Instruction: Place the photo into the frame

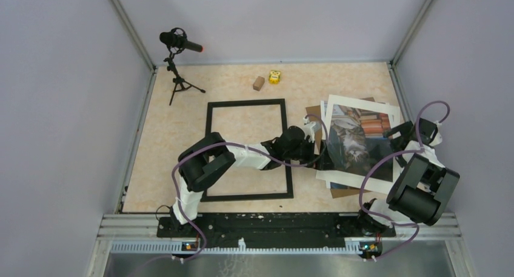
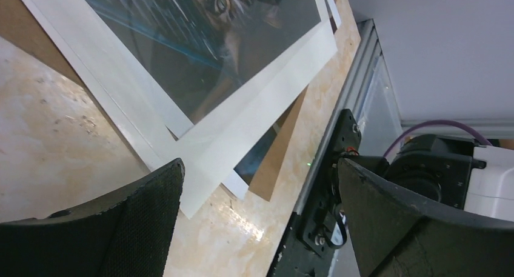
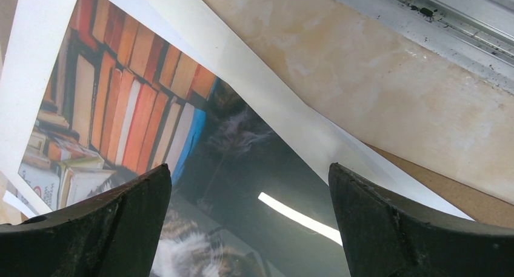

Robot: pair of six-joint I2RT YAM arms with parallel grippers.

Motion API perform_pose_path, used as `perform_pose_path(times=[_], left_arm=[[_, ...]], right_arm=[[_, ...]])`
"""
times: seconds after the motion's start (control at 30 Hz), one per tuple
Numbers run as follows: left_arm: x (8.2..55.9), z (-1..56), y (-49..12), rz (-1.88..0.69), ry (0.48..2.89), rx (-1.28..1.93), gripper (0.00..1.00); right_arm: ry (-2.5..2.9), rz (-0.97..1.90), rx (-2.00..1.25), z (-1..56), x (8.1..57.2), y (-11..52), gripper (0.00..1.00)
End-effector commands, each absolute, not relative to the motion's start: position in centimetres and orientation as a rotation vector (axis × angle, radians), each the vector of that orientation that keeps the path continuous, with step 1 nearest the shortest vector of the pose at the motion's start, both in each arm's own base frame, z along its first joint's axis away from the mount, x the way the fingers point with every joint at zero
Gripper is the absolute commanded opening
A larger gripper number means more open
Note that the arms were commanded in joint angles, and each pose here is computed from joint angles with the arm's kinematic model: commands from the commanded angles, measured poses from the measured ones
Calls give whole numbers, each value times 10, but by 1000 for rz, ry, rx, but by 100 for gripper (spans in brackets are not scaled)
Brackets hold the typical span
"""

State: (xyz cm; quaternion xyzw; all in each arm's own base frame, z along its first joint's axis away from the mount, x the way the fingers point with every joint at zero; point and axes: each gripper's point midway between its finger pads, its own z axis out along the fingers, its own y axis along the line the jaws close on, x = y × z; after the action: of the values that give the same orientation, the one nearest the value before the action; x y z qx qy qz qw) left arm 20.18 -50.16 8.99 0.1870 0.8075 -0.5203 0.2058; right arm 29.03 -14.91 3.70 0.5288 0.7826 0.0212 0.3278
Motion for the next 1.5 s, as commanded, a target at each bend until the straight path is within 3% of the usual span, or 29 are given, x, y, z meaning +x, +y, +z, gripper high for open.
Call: perform_pose_path(times=[0.0, 0.83, 1.2, 1.47], left_arm=[[190, 113, -507, -1585, 2207, 511, 98], [189, 69, -501, -1526, 2317, 294, 98], [198, 95, -492, -1193, 2231, 415, 99], [175, 87, -511, -1376, 2275, 433, 98]], right_arm=[[2203, 135, 1479, 4, 263, -118, 99], [2202, 152, 1489, 3, 262, -115, 99], [2202, 170, 1491, 2, 263, -113, 99], [2202, 169, 1496, 2, 262, -113, 99]])
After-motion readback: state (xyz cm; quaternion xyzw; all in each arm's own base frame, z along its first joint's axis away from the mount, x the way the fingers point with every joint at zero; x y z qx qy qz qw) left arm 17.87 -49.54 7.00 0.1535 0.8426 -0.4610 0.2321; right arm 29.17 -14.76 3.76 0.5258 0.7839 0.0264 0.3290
